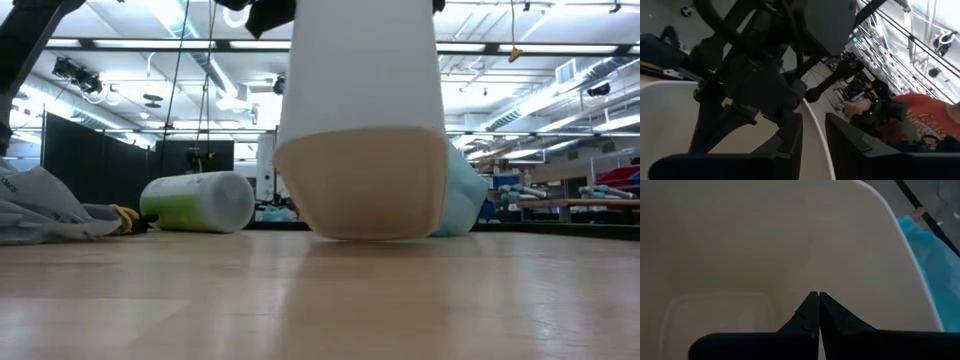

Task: Place trash/remove bag and relplace
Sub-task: Put the gray trash bag into the trash bin

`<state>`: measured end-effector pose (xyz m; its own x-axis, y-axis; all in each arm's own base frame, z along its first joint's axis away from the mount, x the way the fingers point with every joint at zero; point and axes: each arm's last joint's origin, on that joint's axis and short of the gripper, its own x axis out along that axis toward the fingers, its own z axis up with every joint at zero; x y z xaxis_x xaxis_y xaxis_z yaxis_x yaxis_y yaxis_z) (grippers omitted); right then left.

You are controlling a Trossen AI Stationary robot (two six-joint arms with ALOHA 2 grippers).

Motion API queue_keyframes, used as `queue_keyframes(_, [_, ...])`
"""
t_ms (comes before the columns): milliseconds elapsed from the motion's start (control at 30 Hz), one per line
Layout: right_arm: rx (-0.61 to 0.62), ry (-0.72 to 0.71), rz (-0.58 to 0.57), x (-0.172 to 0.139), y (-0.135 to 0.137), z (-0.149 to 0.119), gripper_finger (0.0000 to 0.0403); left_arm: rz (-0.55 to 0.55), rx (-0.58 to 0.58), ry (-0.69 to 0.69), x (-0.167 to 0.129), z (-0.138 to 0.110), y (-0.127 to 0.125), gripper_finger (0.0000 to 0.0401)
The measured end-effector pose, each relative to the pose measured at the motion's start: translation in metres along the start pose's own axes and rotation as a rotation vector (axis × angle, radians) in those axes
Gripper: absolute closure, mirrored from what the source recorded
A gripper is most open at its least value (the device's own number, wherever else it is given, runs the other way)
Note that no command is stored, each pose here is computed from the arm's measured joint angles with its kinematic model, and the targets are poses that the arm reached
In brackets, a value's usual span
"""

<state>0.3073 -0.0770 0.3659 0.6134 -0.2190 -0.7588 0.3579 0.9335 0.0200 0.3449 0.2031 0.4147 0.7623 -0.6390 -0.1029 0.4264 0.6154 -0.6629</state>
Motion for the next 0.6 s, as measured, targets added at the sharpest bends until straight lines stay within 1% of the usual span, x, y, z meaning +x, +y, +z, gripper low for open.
queue_keyframes(167, [-0.054,-0.016,-0.028,-0.002,0.018,-0.002,0.0403,-0.032,-0.045,0.02,0.008,-0.001,-0.003,0.0309])
queue_keyframes(300, [-0.073,-0.099,-0.032,-0.023,0.025,0.001,0.0403,-0.048,-0.068,0.019,0.007,0.001,-0.004,0.0309])
queue_keyframes(367, [-0.077,-0.144,-0.037,-0.032,0.028,0.004,0.0403,-0.054,-0.06,0.007,0.007,0.004,-0.006,0.0309])
queue_keyframes(433, [-0.089,-0.186,-0.032,-0.044,0.028,0.006,0.0403,-0.087,-0.058,-0.002,0.007,0.01,-0.01,0.0309])
queue_keyframes(500, [-0.095,-0.252,-0.022,-0.066,0.028,0.01,0.0403,-0.148,-0.043,0.001,0.003,0.02,-0.02,0.0309])
queue_keyframes(533, [-0.096,-0.287,-0.013,-0.078,0.028,0.011,0.0403,-0.174,-0.03,0.001,0.001,0.025,-0.03,0.031])
queue_keyframes(600, [-0.091,-0.362,0.007,-0.105,0.027,0.012,0.0403,-0.193,0.076,-0.024,-0.009,0.036,-0.063,0.0315])
